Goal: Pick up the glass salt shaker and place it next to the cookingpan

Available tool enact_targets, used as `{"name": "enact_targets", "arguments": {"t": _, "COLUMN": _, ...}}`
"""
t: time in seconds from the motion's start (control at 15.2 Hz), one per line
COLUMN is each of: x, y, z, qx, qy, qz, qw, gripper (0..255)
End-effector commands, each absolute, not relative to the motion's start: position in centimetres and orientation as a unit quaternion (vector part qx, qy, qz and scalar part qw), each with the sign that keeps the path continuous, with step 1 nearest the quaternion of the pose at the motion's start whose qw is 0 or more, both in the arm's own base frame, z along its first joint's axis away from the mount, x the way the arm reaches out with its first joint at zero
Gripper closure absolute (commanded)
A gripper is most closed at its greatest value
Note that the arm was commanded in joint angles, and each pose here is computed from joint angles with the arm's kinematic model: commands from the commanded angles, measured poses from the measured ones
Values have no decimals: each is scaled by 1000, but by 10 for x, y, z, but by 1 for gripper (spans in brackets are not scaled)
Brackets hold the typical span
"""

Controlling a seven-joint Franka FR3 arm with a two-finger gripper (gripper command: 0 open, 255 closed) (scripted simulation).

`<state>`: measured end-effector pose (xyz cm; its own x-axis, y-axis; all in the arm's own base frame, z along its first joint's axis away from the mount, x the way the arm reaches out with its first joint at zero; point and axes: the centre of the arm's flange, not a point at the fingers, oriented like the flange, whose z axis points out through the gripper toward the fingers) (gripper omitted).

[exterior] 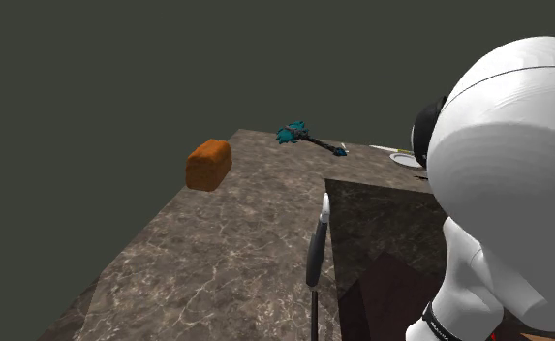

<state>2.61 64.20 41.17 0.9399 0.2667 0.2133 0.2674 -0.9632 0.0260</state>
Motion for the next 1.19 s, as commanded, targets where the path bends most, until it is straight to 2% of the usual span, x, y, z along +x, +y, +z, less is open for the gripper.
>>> {"name": "enact_targets", "arguments": {"t": 0.0, "x": 26, "y": 641, "z": 402, "qx": -985, "qy": -136, "qz": -108, "qw": 2, "gripper": 255}}
{"name": "enact_targets", "arguments": {"t": 0.66, "x": 26, "y": 641, "z": 348, "qx": -985, "qy": -136, "qz": -108, "qw": 2, "gripper": 255}}
{"name": "enact_targets", "arguments": {"t": 1.12, "x": 26, "y": 641, "z": 348, "qx": -985, "qy": -136, "qz": -108, "qw": 2, "gripper": 255}}
